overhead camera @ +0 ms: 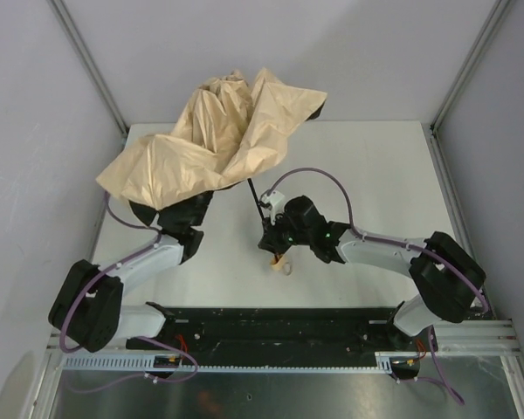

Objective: Put away the umbrella

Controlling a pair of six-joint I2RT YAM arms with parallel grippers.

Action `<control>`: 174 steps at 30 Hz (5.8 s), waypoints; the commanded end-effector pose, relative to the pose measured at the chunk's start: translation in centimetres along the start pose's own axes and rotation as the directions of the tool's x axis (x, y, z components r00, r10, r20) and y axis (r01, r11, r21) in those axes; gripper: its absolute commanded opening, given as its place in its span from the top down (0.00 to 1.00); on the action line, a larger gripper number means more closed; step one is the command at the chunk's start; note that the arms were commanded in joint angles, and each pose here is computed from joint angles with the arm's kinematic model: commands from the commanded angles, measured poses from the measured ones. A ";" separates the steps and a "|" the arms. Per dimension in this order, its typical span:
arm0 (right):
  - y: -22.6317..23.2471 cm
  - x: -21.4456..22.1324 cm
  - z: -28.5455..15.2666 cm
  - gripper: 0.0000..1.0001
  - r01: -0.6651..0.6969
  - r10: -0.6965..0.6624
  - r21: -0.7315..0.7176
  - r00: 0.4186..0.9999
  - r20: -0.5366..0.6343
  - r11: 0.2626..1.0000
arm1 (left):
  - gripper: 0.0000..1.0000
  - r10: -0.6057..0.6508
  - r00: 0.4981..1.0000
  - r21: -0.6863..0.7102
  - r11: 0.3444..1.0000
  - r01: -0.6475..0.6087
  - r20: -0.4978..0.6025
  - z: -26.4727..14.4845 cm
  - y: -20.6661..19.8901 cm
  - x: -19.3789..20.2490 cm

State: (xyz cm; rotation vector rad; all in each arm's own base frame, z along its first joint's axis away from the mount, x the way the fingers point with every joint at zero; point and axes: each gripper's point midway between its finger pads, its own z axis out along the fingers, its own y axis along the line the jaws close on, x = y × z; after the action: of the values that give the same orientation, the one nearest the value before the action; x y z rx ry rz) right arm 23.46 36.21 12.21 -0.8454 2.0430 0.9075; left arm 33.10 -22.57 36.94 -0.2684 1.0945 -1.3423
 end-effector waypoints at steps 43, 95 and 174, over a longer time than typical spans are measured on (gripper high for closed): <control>0.4 -14.4 -11.2 1.00 0.437 -0.254 -0.188 0.766 0.591 0.879 | 0.01 0.341 0.845 0.135 0.940 -0.314 -0.412 -8.4 -17.4 -4.3; -0.8 -4.2 -12.4 0.12 -0.218 0.182 0.067 0.920 0.348 0.974 | 1.00 0.331 0.935 -0.116 0.931 -0.346 -0.130 2.6 -11.2 -4.4; 18.2 -17.3 -21.5 0.12 -0.159 0.550 -0.570 0.558 0.621 0.806 | 1.00 0.394 0.918 -0.020 0.919 -0.394 0.050 -7.4 -10.8 -7.3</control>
State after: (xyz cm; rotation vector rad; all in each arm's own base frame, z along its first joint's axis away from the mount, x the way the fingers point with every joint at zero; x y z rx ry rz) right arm 9.42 34.13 42.09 -0.2307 1.2225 1.7014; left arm 22.62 -17.57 41.18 -0.0612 1.1794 -0.9543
